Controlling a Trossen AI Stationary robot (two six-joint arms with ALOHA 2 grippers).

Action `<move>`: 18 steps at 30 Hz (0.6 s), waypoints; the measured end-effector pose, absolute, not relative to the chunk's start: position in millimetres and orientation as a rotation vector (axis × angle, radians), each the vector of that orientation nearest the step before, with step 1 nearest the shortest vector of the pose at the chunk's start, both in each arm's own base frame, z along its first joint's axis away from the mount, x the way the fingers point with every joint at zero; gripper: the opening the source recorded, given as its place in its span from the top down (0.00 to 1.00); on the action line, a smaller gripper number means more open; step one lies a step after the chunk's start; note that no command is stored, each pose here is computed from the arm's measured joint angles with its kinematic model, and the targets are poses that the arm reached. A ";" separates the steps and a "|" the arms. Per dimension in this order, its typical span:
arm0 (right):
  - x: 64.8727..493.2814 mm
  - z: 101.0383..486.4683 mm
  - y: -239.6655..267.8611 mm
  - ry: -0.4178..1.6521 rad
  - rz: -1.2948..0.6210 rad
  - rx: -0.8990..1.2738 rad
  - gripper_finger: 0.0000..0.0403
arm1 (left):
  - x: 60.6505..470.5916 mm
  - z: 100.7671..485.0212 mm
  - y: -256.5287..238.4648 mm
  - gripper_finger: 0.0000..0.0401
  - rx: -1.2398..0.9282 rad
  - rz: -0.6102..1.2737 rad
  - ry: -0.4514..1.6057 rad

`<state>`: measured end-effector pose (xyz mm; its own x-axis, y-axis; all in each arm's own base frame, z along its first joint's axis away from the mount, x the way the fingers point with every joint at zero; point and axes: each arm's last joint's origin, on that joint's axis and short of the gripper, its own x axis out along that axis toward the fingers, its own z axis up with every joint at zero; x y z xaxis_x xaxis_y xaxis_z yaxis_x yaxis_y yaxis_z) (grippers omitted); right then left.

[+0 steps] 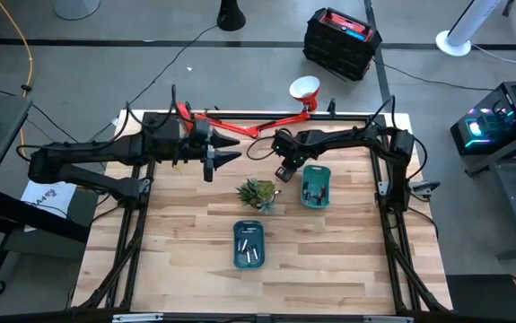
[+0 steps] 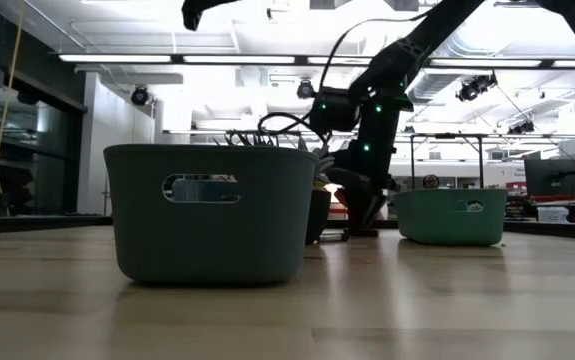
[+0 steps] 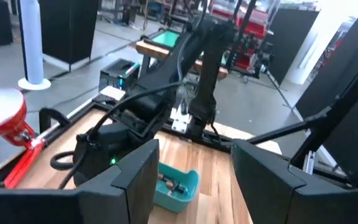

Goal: Sort batteries
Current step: Put the black battery into the green bin

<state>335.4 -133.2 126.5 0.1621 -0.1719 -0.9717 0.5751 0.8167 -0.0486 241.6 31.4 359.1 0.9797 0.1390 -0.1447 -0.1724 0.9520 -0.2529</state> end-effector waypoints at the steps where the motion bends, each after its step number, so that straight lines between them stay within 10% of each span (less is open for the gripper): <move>1: 335.2 126.4 -133.4 1.308 -0.548 0.373 0.87 | 238.9 361.4 31.0 0.52 -0.267 0.158 0.116; 18: 317.5 196.5 -121.3 1.154 -0.529 0.386 1.00 | 164.8 413.3 27.4 0.52 -0.155 0.279 -0.188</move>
